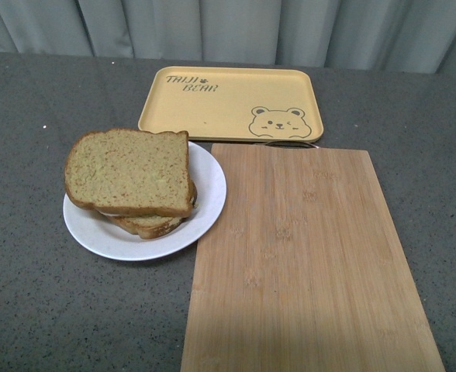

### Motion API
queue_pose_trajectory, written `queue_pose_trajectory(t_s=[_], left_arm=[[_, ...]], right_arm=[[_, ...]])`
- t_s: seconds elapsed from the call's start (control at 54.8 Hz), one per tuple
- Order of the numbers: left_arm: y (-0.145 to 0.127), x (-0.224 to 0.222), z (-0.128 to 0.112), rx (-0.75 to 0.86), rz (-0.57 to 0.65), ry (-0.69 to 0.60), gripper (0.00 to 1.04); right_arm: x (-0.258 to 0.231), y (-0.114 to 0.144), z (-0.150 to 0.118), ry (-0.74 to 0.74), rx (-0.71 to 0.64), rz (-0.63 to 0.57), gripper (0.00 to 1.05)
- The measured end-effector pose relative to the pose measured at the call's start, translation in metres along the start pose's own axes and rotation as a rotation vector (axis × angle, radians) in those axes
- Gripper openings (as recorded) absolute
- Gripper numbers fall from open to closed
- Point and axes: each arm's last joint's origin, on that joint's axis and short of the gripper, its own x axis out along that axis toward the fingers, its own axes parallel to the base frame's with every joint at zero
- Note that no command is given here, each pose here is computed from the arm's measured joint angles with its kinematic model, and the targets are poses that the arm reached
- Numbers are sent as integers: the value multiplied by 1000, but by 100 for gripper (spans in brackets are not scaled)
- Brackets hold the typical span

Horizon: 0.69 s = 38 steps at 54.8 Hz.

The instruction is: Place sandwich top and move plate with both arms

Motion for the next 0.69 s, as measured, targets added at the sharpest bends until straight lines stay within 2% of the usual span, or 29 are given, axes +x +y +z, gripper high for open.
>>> queue_pose_trajectory(t_s=[0.146, 0.201, 0.42, 0.584, 0.693], left_arm=[[0, 0, 0, 0, 0, 0, 98], [0, 0, 0, 0, 0, 0, 98], [0, 0, 0, 0, 0, 0, 98], [0, 0, 0, 0, 0, 0, 98], [1, 7, -8, -125, 45, 244, 98]], right_arm=[[-1, 0, 1, -10, -1, 0, 1], [-1, 0, 1, -10, -2, 0, 8], [-1, 0, 1, -11, -2, 0, 43], [-1, 0, 1, -11, -2, 0, 75], [-1, 0, 1, -11, -1, 0, 96]])
